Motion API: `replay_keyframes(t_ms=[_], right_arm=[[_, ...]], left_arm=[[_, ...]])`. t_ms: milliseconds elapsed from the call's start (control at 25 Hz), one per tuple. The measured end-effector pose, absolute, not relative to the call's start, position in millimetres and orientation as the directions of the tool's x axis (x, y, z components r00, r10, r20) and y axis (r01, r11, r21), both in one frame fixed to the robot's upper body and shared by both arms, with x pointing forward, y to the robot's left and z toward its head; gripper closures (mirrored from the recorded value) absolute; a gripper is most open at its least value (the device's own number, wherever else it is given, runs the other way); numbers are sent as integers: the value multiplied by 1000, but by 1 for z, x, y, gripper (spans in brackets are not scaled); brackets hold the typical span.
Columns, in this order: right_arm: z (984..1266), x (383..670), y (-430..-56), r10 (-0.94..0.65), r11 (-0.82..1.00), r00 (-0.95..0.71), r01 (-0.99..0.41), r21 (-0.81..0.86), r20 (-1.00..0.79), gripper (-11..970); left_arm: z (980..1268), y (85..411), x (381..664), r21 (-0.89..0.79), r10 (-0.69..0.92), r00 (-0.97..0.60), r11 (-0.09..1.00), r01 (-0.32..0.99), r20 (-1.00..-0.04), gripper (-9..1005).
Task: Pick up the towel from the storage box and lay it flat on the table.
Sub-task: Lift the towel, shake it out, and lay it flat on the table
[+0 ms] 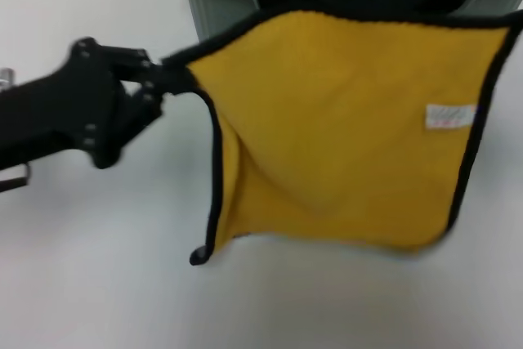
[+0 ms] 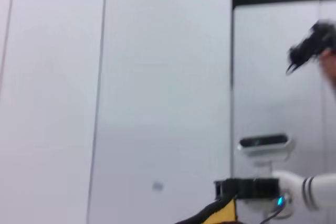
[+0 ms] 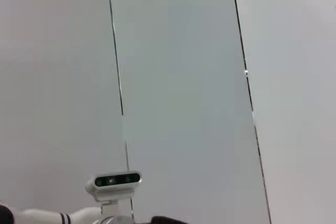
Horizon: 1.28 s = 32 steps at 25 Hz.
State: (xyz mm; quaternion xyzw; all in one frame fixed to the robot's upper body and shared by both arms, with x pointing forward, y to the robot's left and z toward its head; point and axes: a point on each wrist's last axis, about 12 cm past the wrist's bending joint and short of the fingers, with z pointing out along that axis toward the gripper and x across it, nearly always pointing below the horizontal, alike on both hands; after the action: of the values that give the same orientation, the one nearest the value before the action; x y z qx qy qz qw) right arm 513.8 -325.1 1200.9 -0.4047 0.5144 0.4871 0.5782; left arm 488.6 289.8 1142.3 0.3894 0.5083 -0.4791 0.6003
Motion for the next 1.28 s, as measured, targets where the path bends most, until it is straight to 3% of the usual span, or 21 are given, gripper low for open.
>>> replay_keyframes(t_ms=[320,640,920,1280], right_arm=[[1228,496,-355,164,266,41,-964,5,-986,923],[1245,500,-358,212,279,94,-960,-32,-973,922],[1247,497,-352,212,225,65,-974,-16,-975,921],[1223,452,-318,142,-21,-99,-995,97,-985,920]], left_arm=[[1149,325,472,-108,-229,-44,275,956,-972,980],[1141,319,472,-135,-184,-89,254,958,-979,981],[1141,306,469,-136,-82,-126,132,982,-989,981],[1164,303,439,-133,-29,-133,0,991,-991,981]])
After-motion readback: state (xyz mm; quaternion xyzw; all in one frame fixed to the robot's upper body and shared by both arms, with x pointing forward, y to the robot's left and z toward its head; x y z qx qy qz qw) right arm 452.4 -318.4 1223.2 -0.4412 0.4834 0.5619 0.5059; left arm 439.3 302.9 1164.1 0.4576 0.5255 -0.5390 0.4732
